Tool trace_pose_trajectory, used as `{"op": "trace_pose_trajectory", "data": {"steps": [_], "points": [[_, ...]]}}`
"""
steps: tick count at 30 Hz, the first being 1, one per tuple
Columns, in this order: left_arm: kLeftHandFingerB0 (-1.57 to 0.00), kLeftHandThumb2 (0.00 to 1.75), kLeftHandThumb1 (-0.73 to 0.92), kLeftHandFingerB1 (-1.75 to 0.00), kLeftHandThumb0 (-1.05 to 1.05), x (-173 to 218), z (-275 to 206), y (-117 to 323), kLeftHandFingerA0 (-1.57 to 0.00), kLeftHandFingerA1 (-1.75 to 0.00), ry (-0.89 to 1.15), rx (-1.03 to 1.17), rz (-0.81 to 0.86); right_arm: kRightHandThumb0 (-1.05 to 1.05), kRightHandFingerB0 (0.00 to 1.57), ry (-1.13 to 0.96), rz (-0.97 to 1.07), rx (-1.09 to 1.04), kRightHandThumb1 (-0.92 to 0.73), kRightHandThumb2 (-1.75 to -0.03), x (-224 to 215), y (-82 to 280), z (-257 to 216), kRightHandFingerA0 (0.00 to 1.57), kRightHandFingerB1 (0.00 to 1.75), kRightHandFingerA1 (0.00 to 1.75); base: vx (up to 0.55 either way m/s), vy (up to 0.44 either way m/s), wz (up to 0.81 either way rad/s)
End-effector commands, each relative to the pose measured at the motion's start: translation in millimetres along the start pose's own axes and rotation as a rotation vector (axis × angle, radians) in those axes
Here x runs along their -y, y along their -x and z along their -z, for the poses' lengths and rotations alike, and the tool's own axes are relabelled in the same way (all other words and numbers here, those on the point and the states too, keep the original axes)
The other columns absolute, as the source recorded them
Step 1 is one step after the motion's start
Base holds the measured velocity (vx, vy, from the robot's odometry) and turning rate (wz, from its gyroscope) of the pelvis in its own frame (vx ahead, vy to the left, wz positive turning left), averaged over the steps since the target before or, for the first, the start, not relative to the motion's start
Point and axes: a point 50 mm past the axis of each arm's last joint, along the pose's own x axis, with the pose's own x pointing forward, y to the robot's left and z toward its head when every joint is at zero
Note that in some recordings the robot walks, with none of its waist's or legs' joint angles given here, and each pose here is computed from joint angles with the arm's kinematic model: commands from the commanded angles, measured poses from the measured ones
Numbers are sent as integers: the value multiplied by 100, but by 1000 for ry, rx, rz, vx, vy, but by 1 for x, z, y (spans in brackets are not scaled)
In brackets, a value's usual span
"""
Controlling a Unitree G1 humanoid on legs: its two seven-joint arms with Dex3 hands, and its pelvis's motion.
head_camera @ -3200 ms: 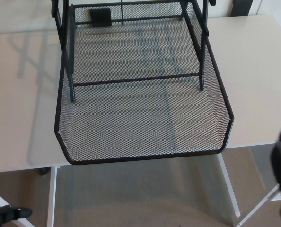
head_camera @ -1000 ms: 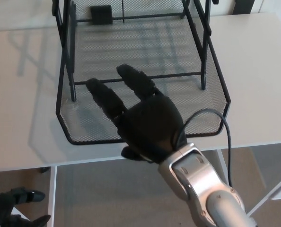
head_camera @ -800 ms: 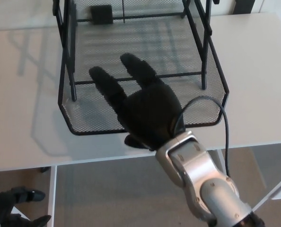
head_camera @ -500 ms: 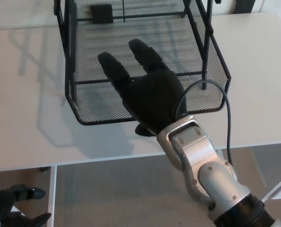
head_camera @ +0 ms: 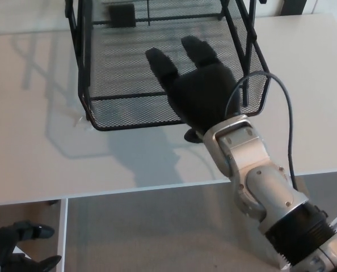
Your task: The robot walk towards a table in front and then pushes a layer of a file tray back to its original position using its right hand
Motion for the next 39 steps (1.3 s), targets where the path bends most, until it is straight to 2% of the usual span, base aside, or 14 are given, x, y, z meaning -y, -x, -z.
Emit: {"op": "trace_pose_trajectory", "data": {"steps": [1, 5, 6, 7, 8, 10, 18, 20, 24, 27, 31, 32, 38, 39], "points": [[-37, 80, 30, -73, -53, -6, 0, 1, -79, -98, -27, -3, -11, -55, 0, -17, -7, -36, -31, -61, 9, -3, 9, 0, 19, 4, 0, 0, 0], [-38, 91, 25, -71, -56, -5, -1, 1, -81, -93, -32, 5, 1, -51, 9, -7, 43, -23, -35, -69, 15, 0, 10, 0, 13, 4, 0, 0, 0], [-36, 80, 32, -73, -54, -5, -1, 1, -79, -95, -33, 4, 2, -50, 8, -3, 50, -18, -33, -67, 17, 0, 10, 0, 15, 6, 0, 0, 0], [-33, 93, 26, -69, -53, -6, -2, 1, -77, -92, -29, 10, 19, -49, 6, 2, 49, -15, -32, -67, 21, 1, 11, 0, 15, 7, 0, 0, 0], [-36, 79, 33, -74, -54, -6, -2, 1, -76, -96, -29, 6, 10, -48, 4, -1, 48, -15, -31, -67, 22, 0, 11, 0, 16, 9, 0, 0, 0], [-37, 92, 25, -70, -55, -6, -3, 1, -77, -91, -32, 10, 4, -47, 4, -7, 52, -13, -30, -67, 26, 1, 11, 0, 19, 12, 0, 0, 0], [-37, 78, 33, -72, -55, -7, -5, 0, -80, -96, -58, 13, 7, -48, 3, -21, 54, -4, -33, -71, 30, 7, 11, 0, 25, 18, 0, 0, 0], [-35, 91, 25, -68, -51, -6, -7, 0, -78, -91, -49, 16, 15, -49, 3, -24, 38, -6, -33, -71, 30, 9, 13, 0, 23, 17, 0, 0, 0], [-37, 76, 34, -71, -55, -7, -7, -1, -79, -94, -67, 12, 11, -56, 4, -49, 19, -13, -36, -72, 26, 13, 17, 0, 18, 11, 0, 0, 0], [-37, 92, 26, -69, -56, -9, -12, -2, -77, -90, -65, 25, 8, -72, 0, -85, -35, -28, -44, -77, 22, 18, 25, 0, 4, 0, 0, 0, 0], [-37, 77, 35, -72, -55, -10, -14, -2, -79, -91, -75, 23, 7, -74, 0, -127, -128, -38, -45, -78, 16, 26, 32, 0, 2, 0, 0, 0, 0], [-38, 90, 28, -70, -54, -10, -14, -2, -80, -90, -73, 25, 6, -75, 0, -129, -140, -41, -45, -79, 15, 27, 33, 0, 2, 0, 0, 0, 0], [-36, 79, 35, -69, -49, -9, -16, -3, -76, -92, -56, 31, 6, -81, 0, -257, -244, -65, -47, -84, 2, 38, 39, 0, 0, 0, 0, 0, 0], [-36, 90, 25, -68, -49, -9, -17, -4, -78, -89, -42, 28, 1, -83, 0, -279, -247, -63, -48, -85, 1, 41, 39, 0, 0, 0, 0, 0, 0]]}}
